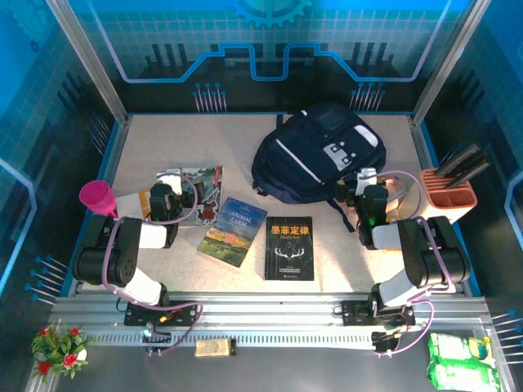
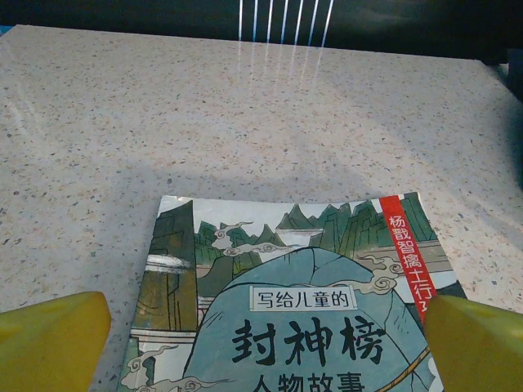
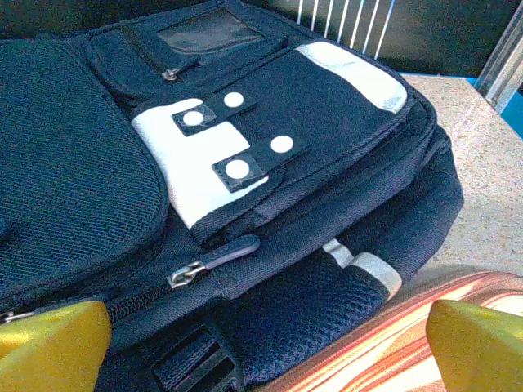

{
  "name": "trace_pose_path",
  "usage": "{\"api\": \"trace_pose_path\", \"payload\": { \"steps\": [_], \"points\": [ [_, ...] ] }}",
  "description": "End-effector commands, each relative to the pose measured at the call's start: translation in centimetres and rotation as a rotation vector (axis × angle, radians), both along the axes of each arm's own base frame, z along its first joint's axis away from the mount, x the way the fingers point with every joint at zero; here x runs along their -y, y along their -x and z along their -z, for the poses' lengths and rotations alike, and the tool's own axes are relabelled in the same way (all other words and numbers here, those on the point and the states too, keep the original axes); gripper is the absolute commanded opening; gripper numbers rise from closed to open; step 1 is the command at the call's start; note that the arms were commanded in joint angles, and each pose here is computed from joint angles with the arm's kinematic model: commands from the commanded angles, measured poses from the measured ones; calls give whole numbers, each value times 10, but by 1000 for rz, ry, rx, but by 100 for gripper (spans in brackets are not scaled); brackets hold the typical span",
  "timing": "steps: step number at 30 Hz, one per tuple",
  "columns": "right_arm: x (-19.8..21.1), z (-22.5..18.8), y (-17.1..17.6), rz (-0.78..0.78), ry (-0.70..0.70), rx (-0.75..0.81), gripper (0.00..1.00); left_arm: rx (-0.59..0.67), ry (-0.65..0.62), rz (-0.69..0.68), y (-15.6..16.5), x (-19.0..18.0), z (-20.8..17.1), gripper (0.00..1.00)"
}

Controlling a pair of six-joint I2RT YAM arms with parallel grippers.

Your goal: Pack books, pencil case, and school supplies into a backpack

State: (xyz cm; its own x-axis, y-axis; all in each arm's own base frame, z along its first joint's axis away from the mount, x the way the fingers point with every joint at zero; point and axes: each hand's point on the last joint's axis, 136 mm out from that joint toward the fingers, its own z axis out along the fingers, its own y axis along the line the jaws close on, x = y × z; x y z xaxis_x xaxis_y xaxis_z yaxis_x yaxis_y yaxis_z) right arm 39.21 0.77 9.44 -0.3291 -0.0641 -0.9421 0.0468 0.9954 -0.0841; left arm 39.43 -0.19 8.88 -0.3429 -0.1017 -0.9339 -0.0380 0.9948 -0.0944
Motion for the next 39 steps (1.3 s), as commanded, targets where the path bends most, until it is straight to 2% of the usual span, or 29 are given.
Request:
{"api": "trace_pose_path", "payload": {
  "steps": [1, 32, 39],
  "points": [
    [-4, -6, -5, -9, 15, 20, 100, 15, -16, 22, -5, 3, -5, 99],
    [-4, -7, -5, -10, 18, 25, 100, 16, -13, 25, -5, 3, -5, 99],
    [-24, -51, 3, -86, 76, 34, 100, 47, -15, -5, 3, -2, -23, 99]
  ]
}}
